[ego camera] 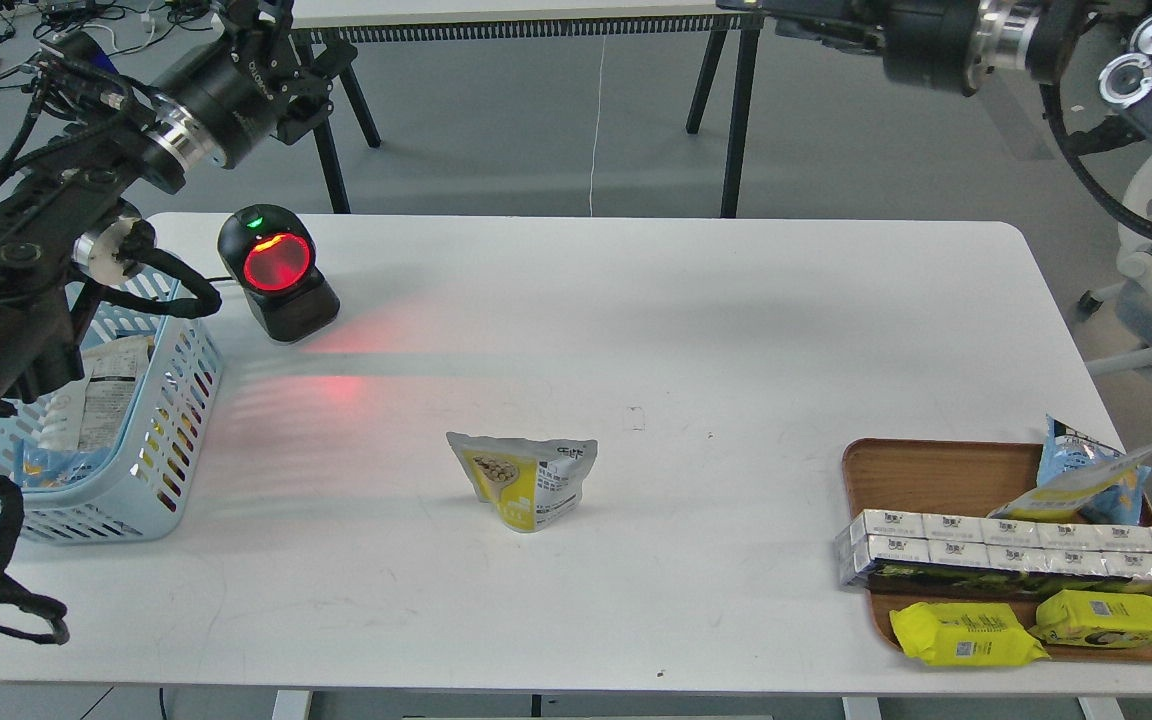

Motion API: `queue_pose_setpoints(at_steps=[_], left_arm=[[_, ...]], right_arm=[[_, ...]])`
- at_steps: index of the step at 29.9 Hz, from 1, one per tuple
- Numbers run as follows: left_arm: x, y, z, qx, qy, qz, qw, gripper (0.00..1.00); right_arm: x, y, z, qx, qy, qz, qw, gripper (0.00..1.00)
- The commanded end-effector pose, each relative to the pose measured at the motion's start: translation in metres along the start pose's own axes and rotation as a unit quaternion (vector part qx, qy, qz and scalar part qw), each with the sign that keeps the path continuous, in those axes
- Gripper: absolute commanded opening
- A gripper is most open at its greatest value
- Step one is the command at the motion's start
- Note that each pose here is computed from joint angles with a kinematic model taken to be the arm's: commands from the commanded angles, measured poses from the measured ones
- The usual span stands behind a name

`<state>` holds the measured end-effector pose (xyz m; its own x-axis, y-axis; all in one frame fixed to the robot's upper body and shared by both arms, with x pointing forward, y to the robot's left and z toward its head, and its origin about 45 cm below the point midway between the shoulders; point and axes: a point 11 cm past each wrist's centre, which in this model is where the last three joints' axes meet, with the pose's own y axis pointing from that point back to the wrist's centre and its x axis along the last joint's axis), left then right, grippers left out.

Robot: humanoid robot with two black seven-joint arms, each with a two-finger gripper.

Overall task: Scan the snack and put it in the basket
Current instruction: 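Set the packet down on the table and retract the right arm, then reach the left gripper to the yellow packet and grasp it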

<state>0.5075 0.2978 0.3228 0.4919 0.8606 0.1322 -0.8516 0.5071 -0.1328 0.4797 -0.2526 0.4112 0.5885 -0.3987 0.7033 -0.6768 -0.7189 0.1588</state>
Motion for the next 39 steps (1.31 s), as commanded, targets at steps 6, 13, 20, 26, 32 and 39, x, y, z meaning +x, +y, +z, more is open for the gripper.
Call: queue_pose_setpoints(at_steps=[6, 13, 20, 26, 32, 39], left_arm=[[0.01, -0.001, 0.018, -0.05, 0.035, 0.029, 0.998, 1.0], [-0.031, -0.026, 0.034, -0.032, -0.025, -0.059, 0.997, 1.0], [-0.049, -0.061, 0.113, -0.048, -0.148, -0.126, 0.98, 1.0], [-0.114, -0.075, 0.141, 0.008, -0.322, -0.269, 0.908, 1.0], [-0.158, -0.052, 0.164, 0.019, -0.45, -0.372, 0.812, 0.99], [-0.169, -0.002, 0.136, 0.086, -0.525, -0.46, 0.711, 0.96]], right_arm=[[0.02, 0.027, 0.023, 0.038, -0.185, 0.089, 0.978, 1.0], [0.019, 0.049, 0.059, 0.073, -0.34, 0.164, 0.923, 1.0], [-0.002, 0.064, 0.091, 0.089, -0.435, 0.205, 0.873, 1.0], [-0.011, 0.08, 0.11, 0.096, -0.465, 0.235, 0.848, 1.0], [-0.023, 0.094, 0.131, 0.094, -0.494, 0.263, 0.824, 1.0], [-0.037, 0.104, 0.148, 0.097, -0.54, 0.287, 0.785, 1.0]])
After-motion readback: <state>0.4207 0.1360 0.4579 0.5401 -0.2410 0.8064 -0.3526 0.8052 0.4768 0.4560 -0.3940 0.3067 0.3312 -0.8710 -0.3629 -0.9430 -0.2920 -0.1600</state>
